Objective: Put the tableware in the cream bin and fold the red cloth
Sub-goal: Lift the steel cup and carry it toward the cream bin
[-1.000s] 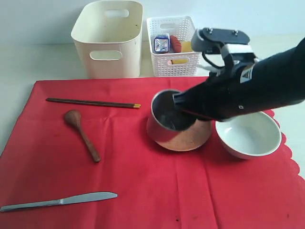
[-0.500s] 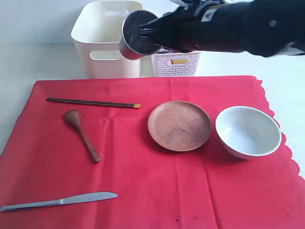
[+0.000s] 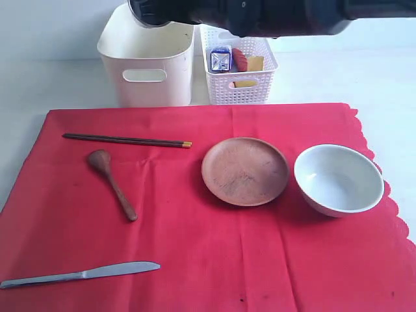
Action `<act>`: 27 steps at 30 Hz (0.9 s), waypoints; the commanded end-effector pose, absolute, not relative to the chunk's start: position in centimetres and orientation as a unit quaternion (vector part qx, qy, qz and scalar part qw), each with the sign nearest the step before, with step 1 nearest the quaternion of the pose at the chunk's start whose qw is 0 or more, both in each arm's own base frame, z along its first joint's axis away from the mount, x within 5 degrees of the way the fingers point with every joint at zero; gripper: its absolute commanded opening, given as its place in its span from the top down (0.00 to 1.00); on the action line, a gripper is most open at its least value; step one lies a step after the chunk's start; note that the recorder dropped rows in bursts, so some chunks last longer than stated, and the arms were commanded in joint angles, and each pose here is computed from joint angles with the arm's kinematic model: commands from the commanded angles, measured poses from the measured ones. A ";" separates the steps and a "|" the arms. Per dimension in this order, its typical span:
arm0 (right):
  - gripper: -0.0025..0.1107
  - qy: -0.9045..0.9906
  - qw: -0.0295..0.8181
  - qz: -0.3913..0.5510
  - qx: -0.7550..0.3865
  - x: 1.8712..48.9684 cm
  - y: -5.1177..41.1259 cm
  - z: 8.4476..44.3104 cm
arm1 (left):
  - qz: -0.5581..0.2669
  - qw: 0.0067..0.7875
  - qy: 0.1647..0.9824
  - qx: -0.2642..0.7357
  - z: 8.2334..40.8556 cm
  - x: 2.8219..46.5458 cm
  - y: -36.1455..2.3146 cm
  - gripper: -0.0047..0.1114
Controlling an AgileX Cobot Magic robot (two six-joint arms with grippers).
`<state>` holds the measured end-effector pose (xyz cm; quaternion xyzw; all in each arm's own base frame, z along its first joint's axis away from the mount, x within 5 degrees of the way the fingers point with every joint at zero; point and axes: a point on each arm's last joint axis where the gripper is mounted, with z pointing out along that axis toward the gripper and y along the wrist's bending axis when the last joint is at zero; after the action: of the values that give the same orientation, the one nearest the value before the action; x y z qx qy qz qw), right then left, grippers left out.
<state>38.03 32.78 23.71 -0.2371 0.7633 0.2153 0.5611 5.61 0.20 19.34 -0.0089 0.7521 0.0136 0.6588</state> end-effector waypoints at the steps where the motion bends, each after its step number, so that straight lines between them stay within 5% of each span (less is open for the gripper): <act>1: 0.98 0.765 0.563 0.206 -0.234 41.2 33.5 22.0 | 0.015 0.662 0.749 -0.009 19.4 5.6 0.2 0.96; 9: 0.96 0.776 0.541 0.210 -0.246 43.3 35.4 19.3 | 0.015 0.662 0.749 -0.009 19.4 5.6 0.2 0.96; 22: 0.36 0.774 0.542 0.195 -0.264 43.5 35.5 18.5 | 0.015 0.662 0.749 -0.009 19.4 5.6 0.2 0.96; 27: 0.33 0.769 0.546 0.203 -0.264 43.1 35.3 20.6 | 0.015 0.662 0.749 -0.009 19.4 5.6 0.2 0.96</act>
<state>43.21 35.56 18.29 -0.2626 0.7810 0.2003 0.5301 5.61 0.20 19.34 -0.0089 0.7521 0.0136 0.6588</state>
